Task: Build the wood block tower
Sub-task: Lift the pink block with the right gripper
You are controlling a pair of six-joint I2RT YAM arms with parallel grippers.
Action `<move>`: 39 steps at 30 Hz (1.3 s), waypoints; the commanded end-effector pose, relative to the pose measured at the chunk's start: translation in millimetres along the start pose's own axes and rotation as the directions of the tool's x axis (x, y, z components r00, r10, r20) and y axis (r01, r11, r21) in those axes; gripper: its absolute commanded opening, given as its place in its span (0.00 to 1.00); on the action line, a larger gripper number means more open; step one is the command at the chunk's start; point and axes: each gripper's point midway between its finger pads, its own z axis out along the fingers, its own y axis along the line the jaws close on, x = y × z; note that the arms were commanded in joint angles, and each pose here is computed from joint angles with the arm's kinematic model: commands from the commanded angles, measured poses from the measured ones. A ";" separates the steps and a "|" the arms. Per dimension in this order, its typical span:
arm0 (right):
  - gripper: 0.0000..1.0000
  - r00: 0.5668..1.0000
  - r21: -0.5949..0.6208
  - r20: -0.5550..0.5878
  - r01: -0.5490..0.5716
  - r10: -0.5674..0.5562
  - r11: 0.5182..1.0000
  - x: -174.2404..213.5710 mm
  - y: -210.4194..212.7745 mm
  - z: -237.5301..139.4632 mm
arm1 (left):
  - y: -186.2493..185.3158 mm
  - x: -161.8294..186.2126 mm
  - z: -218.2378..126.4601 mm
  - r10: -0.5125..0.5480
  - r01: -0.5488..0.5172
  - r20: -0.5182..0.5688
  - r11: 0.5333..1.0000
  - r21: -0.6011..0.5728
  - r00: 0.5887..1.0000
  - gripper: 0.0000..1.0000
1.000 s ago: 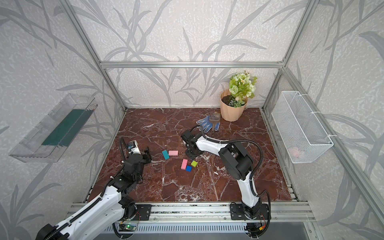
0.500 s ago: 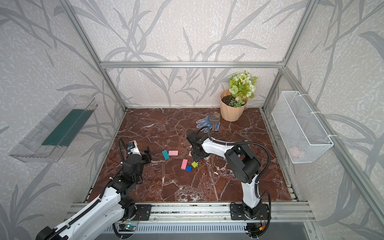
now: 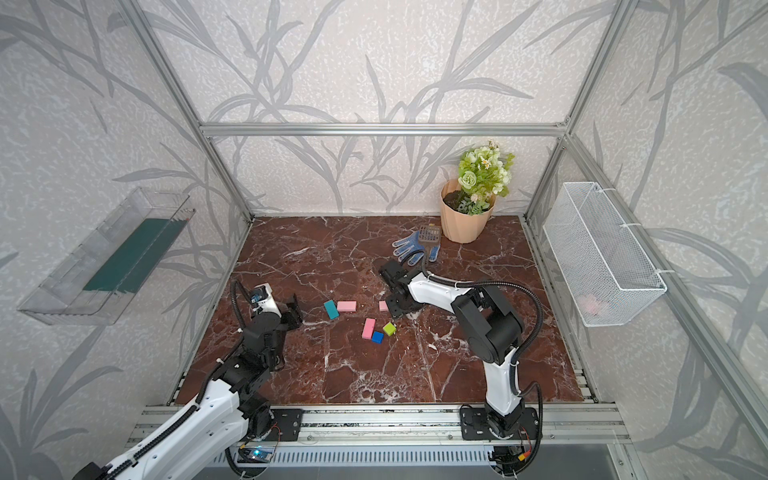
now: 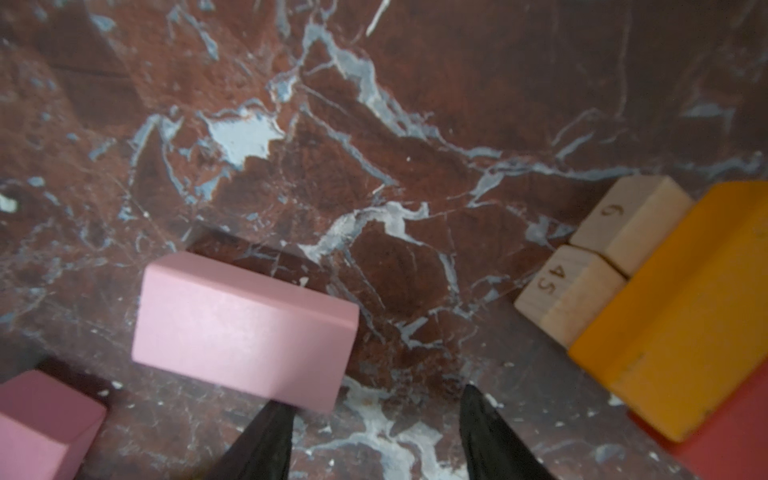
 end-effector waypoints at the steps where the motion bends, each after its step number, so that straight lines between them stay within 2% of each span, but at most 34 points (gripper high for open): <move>1: 0.64 0.997 -0.063 0.050 -0.051 0.054 0.997 -2.4 6.9 -13.9 | 2.0 1.4 0.7 -0.006 0.006 0.003 1.000 -0.005 1.000 0.69; 9: 0.83 0.990 -0.136 0.089 -0.099 0.112 0.986 3.7 30.4 -28.1 | 1.6 0.9 0.7 -0.008 0.008 0.005 1.000 -0.004 1.000 0.69; 13: 0.85 0.990 -0.141 0.078 -0.108 0.120 0.984 -1.4 38.6 -19.4 | 0.4 1.3 0.8 -0.005 0.005 0.001 1.000 0.003 1.000 0.69; 16: 0.85 0.990 -0.092 0.052 -0.129 0.134 0.987 -4.2 36.9 -9.9 | 1.3 1.6 0.2 -0.007 0.007 0.002 1.000 0.001 1.000 0.69; 19: 0.84 0.987 -0.034 0.046 -0.150 0.151 0.988 -7.4 30.7 -2.1 | 1.1 1.1 -0.1 -0.010 0.010 0.006 1.000 0.003 1.000 0.69; 28: 0.77 0.989 0.032 0.032 -0.145 0.144 0.989 -10.3 31.8 5.5 | 0.9 1.9 0.6 -0.006 0.006 0.002 1.000 0.002 1.000 0.69; 35: 0.66 0.990 0.031 0.026 -0.140 0.139 0.990 -9.0 41.6 11.0 | 0.4 1.5 -0.2 -0.007 0.007 0.004 1.000 0.009 1.000 0.68; 39: 0.64 0.992 0.033 0.015 -0.126 0.125 0.991 -9.0 50.6 14.1 | 0.7 1.7 -0.6 -0.011 0.011 0.006 1.000 0.010 1.000 0.68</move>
